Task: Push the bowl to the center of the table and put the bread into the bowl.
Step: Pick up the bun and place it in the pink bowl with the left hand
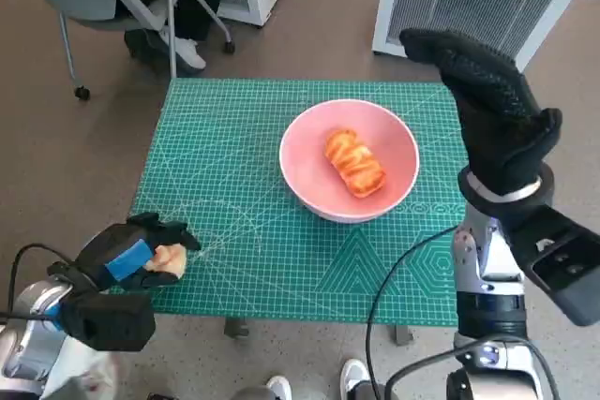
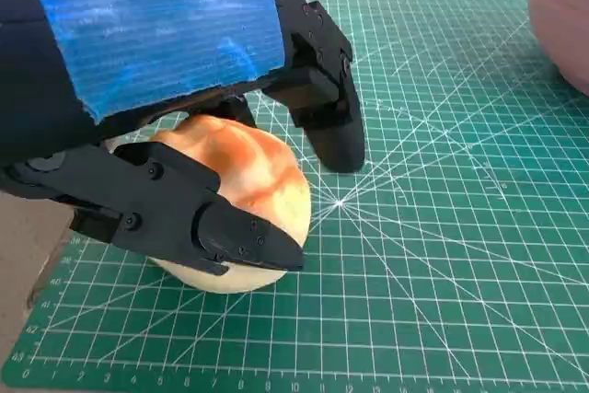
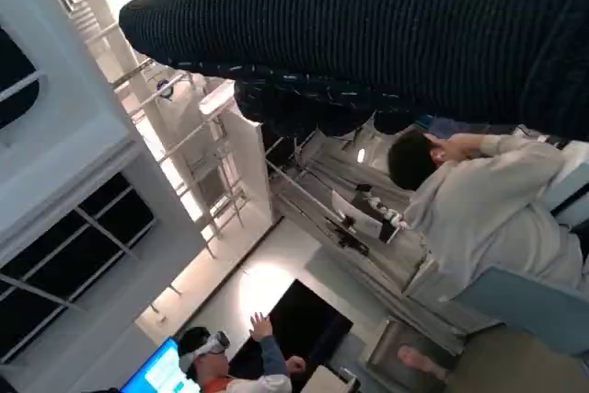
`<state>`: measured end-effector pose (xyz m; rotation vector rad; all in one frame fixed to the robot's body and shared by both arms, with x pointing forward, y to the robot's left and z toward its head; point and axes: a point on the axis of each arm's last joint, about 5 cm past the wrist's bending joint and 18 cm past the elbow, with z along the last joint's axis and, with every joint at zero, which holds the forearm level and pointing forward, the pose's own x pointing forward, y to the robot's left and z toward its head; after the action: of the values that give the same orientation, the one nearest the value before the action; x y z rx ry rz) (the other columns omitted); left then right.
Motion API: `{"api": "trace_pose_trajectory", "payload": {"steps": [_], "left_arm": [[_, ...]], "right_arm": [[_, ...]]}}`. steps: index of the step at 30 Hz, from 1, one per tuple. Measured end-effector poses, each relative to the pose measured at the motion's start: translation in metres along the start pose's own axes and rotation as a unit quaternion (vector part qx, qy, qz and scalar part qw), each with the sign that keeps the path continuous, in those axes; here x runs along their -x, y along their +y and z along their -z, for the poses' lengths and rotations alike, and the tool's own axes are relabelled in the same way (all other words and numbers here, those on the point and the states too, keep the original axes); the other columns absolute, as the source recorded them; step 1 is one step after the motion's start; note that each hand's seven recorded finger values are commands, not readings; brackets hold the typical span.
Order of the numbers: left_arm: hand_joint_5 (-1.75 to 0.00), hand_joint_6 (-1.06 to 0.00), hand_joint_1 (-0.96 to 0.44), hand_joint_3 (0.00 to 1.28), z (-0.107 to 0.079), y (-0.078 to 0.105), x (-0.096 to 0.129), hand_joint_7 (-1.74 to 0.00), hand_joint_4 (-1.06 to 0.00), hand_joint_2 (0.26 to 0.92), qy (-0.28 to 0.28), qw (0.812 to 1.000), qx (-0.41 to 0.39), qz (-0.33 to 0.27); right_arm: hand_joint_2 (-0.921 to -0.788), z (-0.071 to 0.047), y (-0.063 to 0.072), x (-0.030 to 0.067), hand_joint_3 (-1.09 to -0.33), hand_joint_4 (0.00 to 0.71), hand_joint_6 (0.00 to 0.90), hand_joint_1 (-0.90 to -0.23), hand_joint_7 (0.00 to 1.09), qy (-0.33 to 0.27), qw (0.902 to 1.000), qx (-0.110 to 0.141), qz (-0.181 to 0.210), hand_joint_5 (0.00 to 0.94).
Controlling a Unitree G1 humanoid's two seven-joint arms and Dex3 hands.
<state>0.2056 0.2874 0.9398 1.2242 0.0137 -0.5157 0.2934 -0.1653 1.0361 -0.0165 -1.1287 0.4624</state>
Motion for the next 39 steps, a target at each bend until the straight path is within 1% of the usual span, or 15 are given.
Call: {"api": "trace_pose_trajectory", "payload": {"steps": [5,9,14,18,21,22,24,29,34,39], "left_arm": [[-1.46,-0.59,0.0,0.21,-0.004,0.009,0.001,-1.21,-0.41,0.92,-0.005,1.0,-0.007,-0.008],[-1.45,-0.59,0.0,0.21,-0.01,0.023,0.003,-1.22,-0.41,0.92,-0.014,0.999,-0.013,-0.027],[-1.36,-0.6,0.0,0.18,-0.027,0.054,0.004,-1.25,-0.46,0.92,-0.036,0.996,-0.028,-0.081],[-1.27,-0.61,0.0,0.15,-0.044,0.079,0.002,-1.27,-0.51,0.92,-0.07,0.987,-0.047,-0.136],[-1.24,-0.61,0.0,0.14,-0.056,0.094,-0.001,-1.28,-0.53,0.921,-0.096,0.979,-0.057,-0.17],[-1.24,-0.61,0.0,0.14,-0.063,0.1,-0.004,-1.28,-0.53,0.92,-0.11,0.974,-0.059,-0.187],[-1.23,-0.61,0.0,0.14,-0.07,0.106,-0.008,-1.28,-0.54,0.92,-0.127,0.969,-0.06,-0.204],[-1.25,-0.61,0.0,0.14,-0.098,0.12,-0.026,-1.25,-0.55,0.92,-0.189,0.951,-0.061,-0.236],[-1.29,-0.61,0.0,0.13,-0.125,0.13,-0.049,-1.22,-0.55,0.92,-0.263,0.932,-0.066,-0.239],[-1.22,-0.6,0.0,0.13,-0.149,0.137,-0.072,-1.27,-0.57,0.92,-0.315,0.92,-0.072,-0.223]], "right_arm": [[-0.921,0.0,0.0,0.0001,-0.832,-0.001,-0.001,-0.564,0.67,0.0,1.0,0.0,0.0,0.475],[-0.921,0.0,0.0,0.0003,-0.831,-0.001,-0.001,-0.563,0.68,0.0,1.0,0.001,0.001,0.477],[-0.921,0.0,-0.001,0.0007,-0.83,-0.001,-0.001,-0.562,0.68,0.001,1.0,0.001,0.001,0.478],[-0.921,0.0,-0.001,0.0009,-0.829,-0.001,-0.001,-0.559,0.68,0.002,1.0,0.001,0.001,0.479],[-0.921,0.001,-0.002,0.0011,-0.828,-0.001,-0.001,-0.559,0.68,0.004,1.0,0.001,0.001,0.479],[-0.921,0.001,-0.002,0.0015,-0.828,-0.001,-0.001,-0.559,0.68,0.004,1.0,0.0,0.002,0.48],[-0.921,0.001,-0.003,0.0018,-0.826,-0.001,-0.001,-0.559,0.68,0.004,1.0,0.0,0.003,0.48],[-0.921,0.002,-0.004,0.0024,-0.826,-0.001,-0.001,-0.559,0.67,0.004,1.0,-0.001,0.004,0.482],[-0.921,0.004,-0.004,0.002,-0.827,-0.001,-0.001,-0.552,0.66,0.002,1.0,0.0,0.005,0.482],[-0.921,0.005,-0.004,0.0015,-0.826,-0.001,-0.001,-0.546,0.66,0.002,1.0,0.001,0.006,0.482]]}}
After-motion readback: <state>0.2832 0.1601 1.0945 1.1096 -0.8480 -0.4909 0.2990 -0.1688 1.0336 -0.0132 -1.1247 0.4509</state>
